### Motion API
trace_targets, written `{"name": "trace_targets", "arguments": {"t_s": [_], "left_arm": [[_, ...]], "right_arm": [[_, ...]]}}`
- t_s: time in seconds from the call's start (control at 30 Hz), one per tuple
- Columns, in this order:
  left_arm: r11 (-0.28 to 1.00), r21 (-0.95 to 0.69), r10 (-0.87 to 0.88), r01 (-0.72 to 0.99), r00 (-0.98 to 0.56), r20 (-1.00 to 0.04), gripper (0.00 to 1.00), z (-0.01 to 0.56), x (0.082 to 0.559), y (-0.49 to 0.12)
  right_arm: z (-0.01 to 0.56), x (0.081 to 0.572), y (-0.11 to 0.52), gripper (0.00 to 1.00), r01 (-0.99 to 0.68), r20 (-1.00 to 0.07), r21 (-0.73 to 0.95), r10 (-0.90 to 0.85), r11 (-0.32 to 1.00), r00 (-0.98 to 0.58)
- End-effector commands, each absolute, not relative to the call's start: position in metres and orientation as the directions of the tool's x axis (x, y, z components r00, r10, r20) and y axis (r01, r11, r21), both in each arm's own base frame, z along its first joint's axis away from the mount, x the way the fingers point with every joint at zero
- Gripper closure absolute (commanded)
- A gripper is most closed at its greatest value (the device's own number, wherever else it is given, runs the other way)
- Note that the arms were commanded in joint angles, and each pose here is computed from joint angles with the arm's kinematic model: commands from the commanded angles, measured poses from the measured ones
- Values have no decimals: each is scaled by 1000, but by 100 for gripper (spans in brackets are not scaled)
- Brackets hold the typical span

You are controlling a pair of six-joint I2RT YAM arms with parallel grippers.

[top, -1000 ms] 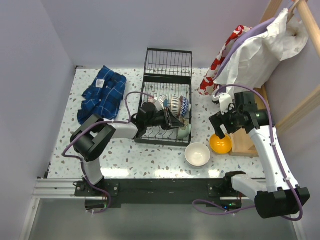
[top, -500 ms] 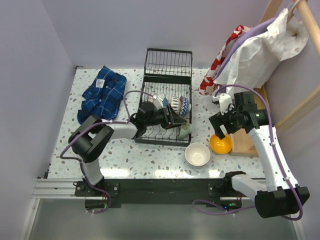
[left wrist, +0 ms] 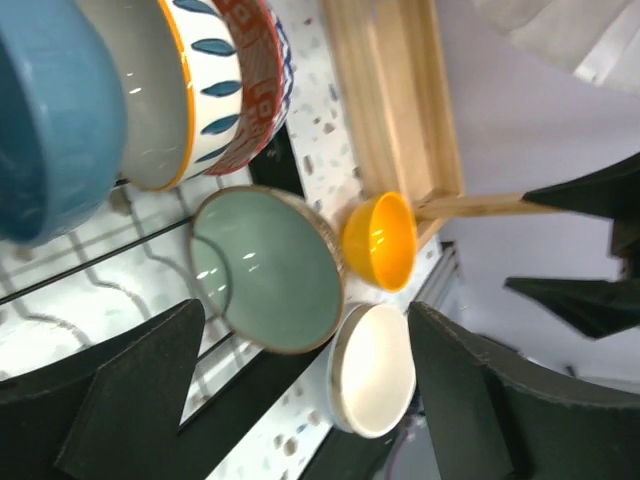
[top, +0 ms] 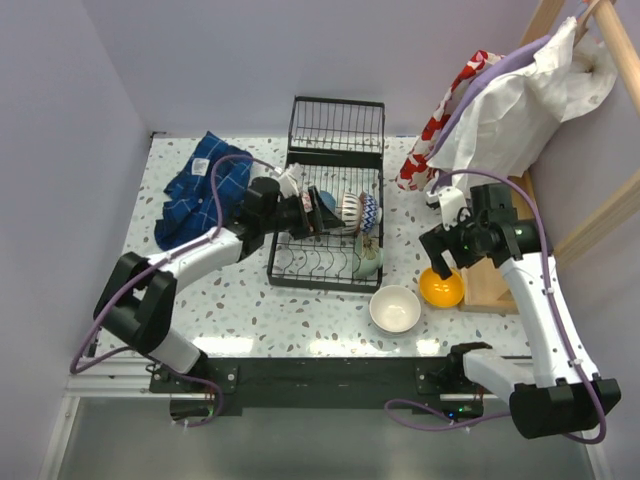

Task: Load the bowls into the dish rack

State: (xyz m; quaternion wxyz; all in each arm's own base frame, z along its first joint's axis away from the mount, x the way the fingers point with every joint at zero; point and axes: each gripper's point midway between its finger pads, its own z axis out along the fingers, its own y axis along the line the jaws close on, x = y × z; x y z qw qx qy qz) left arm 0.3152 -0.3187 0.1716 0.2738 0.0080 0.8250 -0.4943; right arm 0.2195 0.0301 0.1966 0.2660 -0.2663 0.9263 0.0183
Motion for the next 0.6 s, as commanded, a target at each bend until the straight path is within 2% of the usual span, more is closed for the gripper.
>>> {"name": "trace_targets", "arguments": {"t_s": [0.0, 0.07, 0.1, 0.17, 0.23, 0.27, 0.33, 0.37, 0.47, 0.57], "left_arm": [[517, -614, -2, 596, -717, -697, 18, 206, 292, -304], [420, -536, 97, 732, -624, -776, 23, 223, 277, -310], [372, -447, 202, 813, -541, -816, 25, 218, 267, -308], [252, -335, 298, 908, -403, -865, 27, 235, 247, -321], [162, -173, 433, 972, -227, -872, 28, 235, 230, -324], [89, -129, 483, 988, -156, -861, 29, 232, 207, -336], [43, -35, 553, 998, -53, -832, 30, 229, 194, -337], [-24, -9, 580, 1000, 6, -815, 30, 225, 175, -343], [-75, 33, 623, 997, 73, -779, 31, 222, 157, -352], [-72, 4, 645, 997, 50, -763, 36, 215, 149, -365]], "right_arm": [[213, 213, 27, 5, -521, -524, -145, -512, 841, -681], [213, 206, 24, 5, -545, -503, -156, -541, 824, -674], [217, 203, 24, 5, -551, -509, -163, -548, 819, -664], [219, 195, 24, 5, -564, -506, -165, -560, 809, -656], [225, 188, 23, 5, -537, -524, -162, -533, 828, -664], [228, 187, 21, 5, -520, -532, -169, -522, 837, -667], [238, 184, 22, 5, -465, -586, -168, -467, 869, -662], [242, 184, 19, 5, -427, -604, -173, -438, 887, -666], [256, 180, 16, 3, -327, -672, -158, -344, 932, -656], [269, 174, 10, 2, -262, -715, -165, -299, 951, -633]]}}
